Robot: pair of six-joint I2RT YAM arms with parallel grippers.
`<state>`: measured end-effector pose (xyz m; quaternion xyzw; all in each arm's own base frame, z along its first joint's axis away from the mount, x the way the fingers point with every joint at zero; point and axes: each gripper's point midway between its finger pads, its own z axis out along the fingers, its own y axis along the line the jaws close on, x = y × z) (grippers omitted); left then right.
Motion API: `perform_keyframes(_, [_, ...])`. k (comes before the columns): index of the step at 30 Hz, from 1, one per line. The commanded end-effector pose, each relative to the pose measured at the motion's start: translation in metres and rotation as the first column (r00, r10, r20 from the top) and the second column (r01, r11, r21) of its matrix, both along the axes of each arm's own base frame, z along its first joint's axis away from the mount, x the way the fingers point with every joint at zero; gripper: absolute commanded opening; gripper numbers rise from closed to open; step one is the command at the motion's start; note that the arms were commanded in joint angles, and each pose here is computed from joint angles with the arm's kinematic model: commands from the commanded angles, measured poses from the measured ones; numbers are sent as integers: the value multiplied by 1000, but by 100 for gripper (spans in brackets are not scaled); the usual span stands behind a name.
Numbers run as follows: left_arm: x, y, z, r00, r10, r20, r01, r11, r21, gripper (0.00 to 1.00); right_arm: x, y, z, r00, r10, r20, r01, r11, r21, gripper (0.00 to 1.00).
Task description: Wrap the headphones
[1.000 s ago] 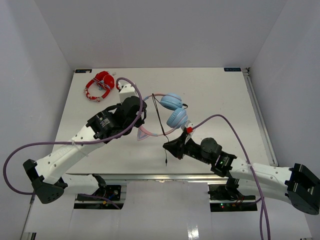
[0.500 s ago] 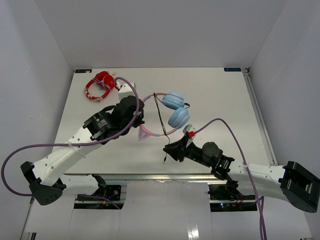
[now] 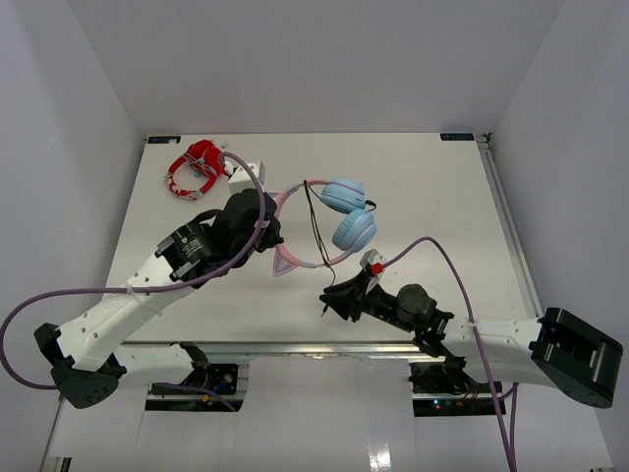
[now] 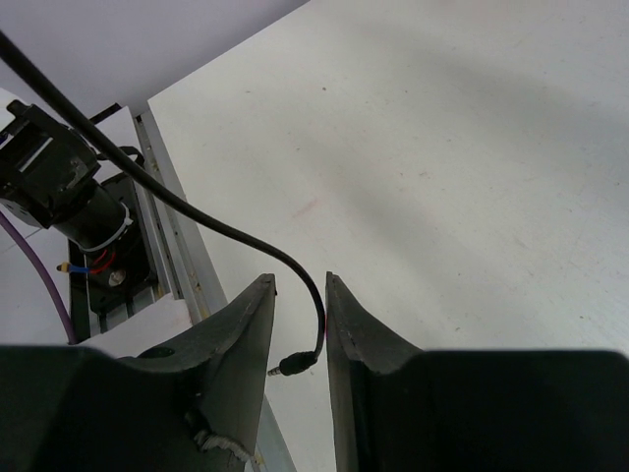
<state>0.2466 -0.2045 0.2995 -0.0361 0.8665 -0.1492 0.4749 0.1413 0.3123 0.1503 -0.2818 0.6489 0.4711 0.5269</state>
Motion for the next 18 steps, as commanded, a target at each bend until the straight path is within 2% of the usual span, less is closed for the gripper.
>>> perform_keyframes(1, [-1,-5,32,997,-5,74,16,990,-140,0,1,3,12,1000,-6,25,4,998,69,34])
perform_keyframes(18, [-12,-8,41,993,-67,96,84,979,-187,0,6,-2,-4,999,-39,13,39,998,41,33])
